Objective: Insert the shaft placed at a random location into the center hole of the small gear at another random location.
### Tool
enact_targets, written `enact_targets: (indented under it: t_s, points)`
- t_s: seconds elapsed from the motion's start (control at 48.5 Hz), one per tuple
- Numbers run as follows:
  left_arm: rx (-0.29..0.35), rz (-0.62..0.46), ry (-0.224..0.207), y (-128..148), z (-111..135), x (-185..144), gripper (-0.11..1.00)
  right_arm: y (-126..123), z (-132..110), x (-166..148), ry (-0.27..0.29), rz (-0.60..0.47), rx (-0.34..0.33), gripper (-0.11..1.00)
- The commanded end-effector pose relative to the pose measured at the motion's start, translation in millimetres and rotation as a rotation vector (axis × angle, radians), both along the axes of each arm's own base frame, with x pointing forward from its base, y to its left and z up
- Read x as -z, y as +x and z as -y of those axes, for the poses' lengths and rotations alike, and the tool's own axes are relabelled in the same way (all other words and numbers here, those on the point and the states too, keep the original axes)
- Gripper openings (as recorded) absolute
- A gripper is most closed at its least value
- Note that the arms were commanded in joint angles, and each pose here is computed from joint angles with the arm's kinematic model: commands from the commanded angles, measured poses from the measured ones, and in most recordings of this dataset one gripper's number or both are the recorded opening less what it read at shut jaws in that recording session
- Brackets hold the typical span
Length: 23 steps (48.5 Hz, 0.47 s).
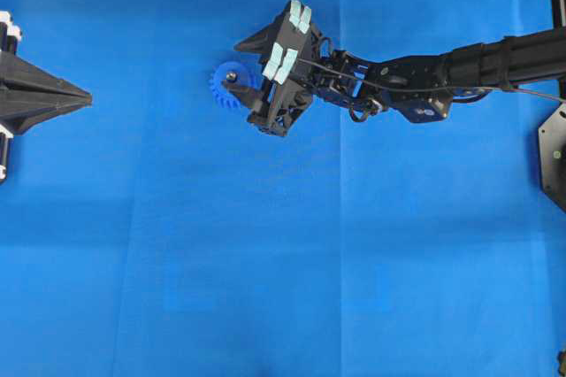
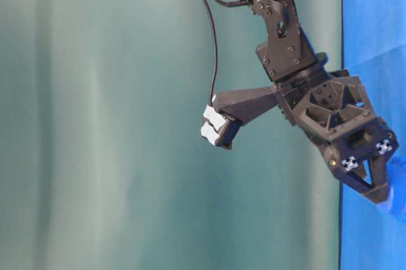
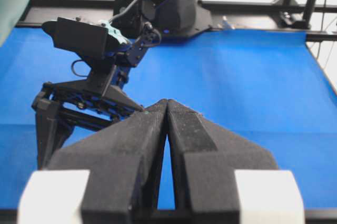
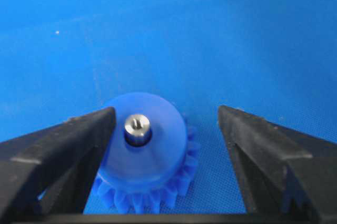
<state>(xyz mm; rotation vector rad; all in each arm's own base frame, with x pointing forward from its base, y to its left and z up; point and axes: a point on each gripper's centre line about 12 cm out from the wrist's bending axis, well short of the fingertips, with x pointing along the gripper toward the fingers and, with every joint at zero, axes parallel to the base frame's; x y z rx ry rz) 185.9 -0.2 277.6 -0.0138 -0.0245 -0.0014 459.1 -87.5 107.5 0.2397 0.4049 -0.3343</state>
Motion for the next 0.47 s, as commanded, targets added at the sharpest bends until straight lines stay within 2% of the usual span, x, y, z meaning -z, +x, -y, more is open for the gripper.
enact_targets:
  t_s: [0.0, 0.165, 0.453]
  points:
    - [0.0, 0.011, -0.002, 1, 0, -4, 0.0, 3, -3, -24, -0.016, 0.053, -0.012, 0.86]
    - [0.0, 0.009, -0.002, 1, 0, -4, 0.0, -2, -4, -46, -0.026, 0.092, -0.014, 0.78]
    - [0.0, 0.014, -0.003, 1, 0, -5, 0.0, -17, -7, -88, -0.06, 0.15, -0.03, 0.78]
